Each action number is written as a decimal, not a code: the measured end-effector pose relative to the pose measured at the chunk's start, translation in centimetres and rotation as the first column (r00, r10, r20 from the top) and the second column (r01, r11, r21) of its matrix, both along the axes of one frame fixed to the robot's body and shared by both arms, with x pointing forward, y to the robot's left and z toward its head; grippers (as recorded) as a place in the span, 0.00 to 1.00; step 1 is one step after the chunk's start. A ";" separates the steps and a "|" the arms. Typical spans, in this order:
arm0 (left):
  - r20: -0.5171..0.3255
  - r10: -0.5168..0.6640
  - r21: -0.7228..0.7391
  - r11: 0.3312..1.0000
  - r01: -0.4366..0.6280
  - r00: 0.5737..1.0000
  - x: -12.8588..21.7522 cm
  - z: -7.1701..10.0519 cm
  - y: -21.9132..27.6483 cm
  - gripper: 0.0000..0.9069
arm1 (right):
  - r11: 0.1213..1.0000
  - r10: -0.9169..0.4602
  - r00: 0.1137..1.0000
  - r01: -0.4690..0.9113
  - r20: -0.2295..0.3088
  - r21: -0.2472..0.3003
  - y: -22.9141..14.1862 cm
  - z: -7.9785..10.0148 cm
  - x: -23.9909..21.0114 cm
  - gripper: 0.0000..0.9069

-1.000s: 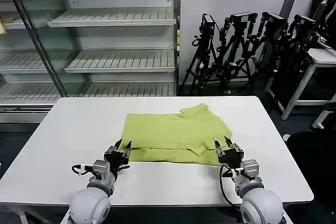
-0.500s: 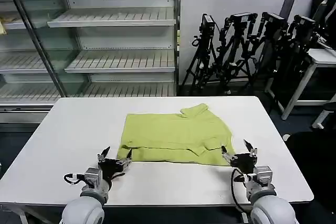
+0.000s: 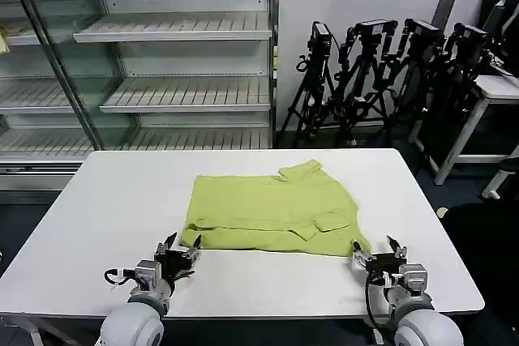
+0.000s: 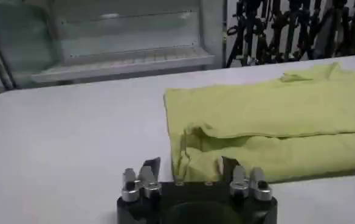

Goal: Fold and organize the clothes.

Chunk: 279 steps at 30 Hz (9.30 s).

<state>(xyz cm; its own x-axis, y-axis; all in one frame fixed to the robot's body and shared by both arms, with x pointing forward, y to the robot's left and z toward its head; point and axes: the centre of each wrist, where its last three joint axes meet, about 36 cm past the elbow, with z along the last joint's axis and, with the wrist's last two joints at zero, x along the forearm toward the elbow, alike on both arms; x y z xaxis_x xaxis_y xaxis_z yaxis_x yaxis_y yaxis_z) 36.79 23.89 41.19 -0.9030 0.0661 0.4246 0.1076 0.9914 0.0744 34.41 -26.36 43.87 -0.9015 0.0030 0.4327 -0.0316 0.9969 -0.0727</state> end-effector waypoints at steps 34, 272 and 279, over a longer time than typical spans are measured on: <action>0.003 0.028 0.082 0.996 -0.028 1.000 -5.9 2.4 1.3 0.02 | 0.997 0.078 0.997 -0.078 -0.017 -0.011 2.0 2.3 -7.5 0.00; -0.075 0.241 -0.218 0.943 -0.251 0.968 -3.5 6.8 10.6 0.02 | 0.990 0.014 0.993 -0.030 0.115 0.137 2.7 3.0 -5.7 1.00; -0.035 0.258 -0.245 0.934 -0.258 0.966 -3.1 9.6 12.9 0.02 | 0.991 0.012 0.994 -0.027 0.112 0.132 2.5 2.9 -5.8 1.00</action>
